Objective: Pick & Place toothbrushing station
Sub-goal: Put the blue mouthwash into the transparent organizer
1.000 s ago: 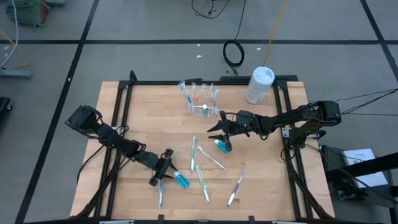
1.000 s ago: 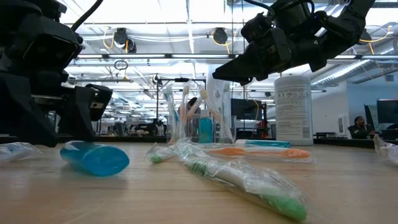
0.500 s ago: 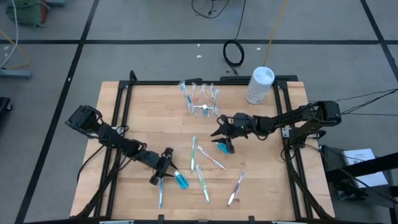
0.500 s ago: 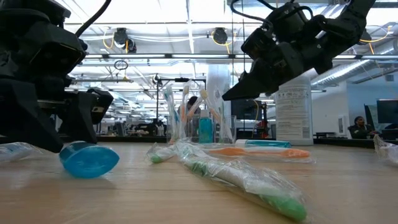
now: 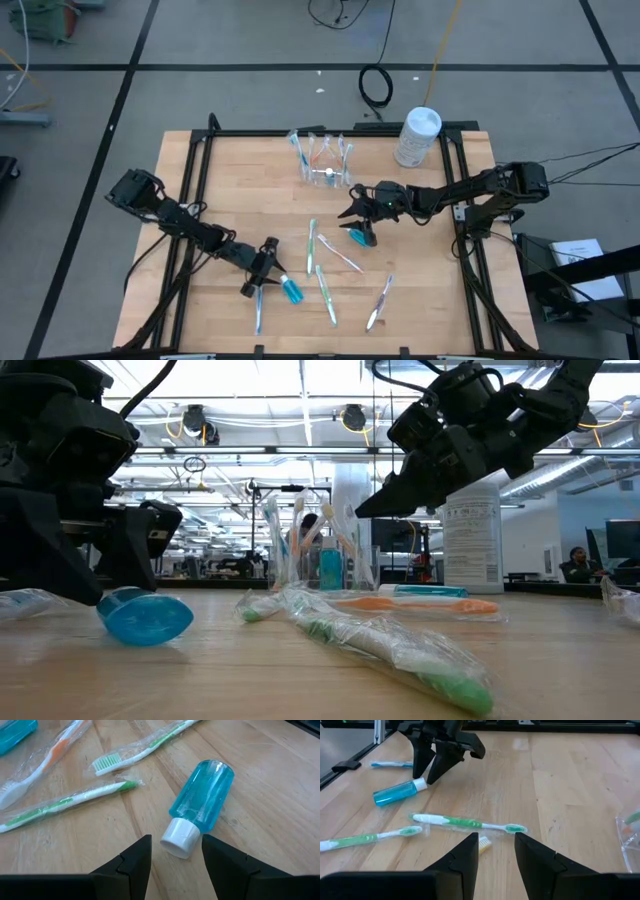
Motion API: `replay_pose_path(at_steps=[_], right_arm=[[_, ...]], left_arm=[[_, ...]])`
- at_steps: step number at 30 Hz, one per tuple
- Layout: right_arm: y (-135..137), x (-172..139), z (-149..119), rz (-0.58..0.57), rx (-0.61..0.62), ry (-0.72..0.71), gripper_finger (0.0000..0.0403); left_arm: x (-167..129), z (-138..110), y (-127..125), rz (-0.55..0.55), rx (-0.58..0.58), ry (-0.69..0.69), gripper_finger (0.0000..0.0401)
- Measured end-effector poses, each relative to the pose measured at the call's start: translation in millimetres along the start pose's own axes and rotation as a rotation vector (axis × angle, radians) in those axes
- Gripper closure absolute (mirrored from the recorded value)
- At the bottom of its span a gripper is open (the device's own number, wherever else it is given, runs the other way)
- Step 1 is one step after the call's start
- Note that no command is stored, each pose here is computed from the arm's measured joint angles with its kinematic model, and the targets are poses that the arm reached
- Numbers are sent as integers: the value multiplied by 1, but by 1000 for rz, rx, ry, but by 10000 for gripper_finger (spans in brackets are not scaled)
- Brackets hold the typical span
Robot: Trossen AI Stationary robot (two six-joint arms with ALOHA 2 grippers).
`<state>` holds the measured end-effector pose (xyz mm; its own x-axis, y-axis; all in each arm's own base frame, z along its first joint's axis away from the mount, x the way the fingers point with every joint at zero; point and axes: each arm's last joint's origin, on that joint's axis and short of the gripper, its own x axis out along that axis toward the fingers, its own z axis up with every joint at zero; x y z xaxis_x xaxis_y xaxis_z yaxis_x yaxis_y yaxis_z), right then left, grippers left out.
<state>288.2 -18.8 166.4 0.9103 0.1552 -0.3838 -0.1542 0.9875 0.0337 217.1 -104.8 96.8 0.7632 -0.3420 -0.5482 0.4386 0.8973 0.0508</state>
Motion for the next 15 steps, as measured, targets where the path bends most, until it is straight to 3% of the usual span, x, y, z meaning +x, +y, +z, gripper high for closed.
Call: replay_pose_path(at_steps=[15], right_arm=[[0,0,0,0,0,0,284]], left_arm=[[0,-3,0,-1,0,25,220]])
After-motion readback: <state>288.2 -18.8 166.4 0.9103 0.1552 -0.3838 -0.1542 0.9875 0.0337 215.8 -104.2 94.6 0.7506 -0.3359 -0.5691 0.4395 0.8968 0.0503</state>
